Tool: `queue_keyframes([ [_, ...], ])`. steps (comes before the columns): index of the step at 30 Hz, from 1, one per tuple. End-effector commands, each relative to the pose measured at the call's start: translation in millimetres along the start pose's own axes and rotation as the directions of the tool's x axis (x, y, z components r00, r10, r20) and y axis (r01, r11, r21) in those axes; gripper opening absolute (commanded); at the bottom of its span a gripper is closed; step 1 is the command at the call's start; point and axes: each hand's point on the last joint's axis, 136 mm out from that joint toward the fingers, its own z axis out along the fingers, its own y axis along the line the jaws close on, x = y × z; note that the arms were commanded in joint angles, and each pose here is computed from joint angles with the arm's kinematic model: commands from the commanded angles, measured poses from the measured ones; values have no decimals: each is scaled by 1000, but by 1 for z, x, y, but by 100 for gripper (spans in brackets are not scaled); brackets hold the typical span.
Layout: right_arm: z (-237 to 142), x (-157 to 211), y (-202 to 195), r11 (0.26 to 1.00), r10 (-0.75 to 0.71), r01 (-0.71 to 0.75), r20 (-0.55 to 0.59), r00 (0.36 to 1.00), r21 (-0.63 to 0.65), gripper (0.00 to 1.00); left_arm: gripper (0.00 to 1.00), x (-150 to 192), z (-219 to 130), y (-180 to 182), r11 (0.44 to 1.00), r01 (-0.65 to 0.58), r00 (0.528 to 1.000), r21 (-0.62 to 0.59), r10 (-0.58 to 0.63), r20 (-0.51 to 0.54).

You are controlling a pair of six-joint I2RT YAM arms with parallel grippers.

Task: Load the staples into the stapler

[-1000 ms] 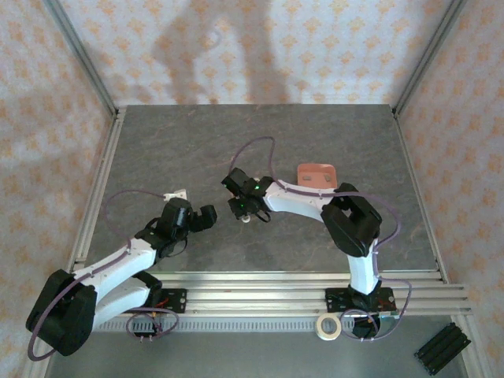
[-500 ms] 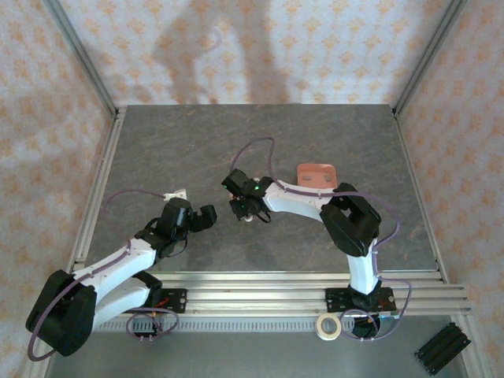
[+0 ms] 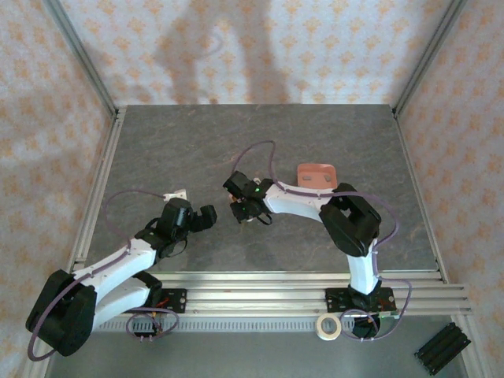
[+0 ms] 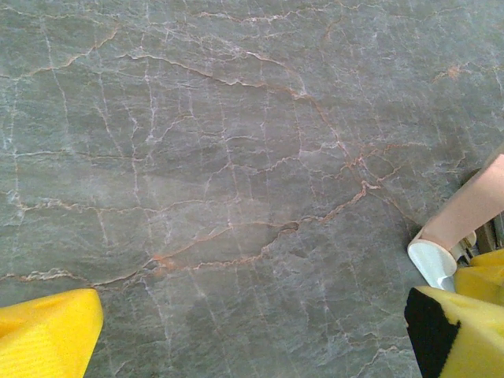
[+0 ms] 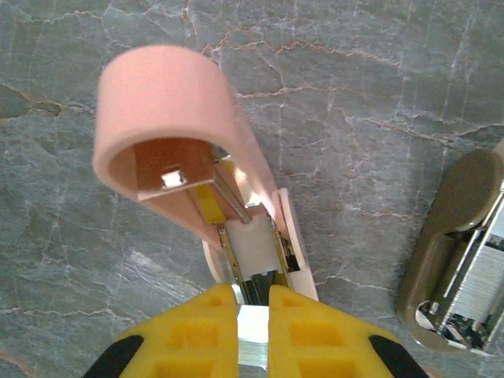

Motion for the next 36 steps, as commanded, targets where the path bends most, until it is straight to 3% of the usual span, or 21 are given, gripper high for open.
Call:
queue_keyframes([
  [1,0,6,5,999,30,-30,-9,1000,-22,12,100,-3,-1,1,1000,15,1000,7,-15,20],
  [10,-24,-10,9,998,52,-50,58,997,-45,12,99,-4,-2,0,1000,14,1000,10,-14,24],
  [17,-44,-19,-5,999,35,-38,103,994,28,12,99,-4,-2,1,1000,16,1000,8,-16,25],
  [21,-40,-16,-16,995,58,-64,79,995,82,12,99,-3,0,1,1000,17,1000,10,-17,23],
  [36,-14,-12,-9,993,104,-108,53,993,57,12,99,-4,-1,1,1000,15,1000,9,-15,25],
])
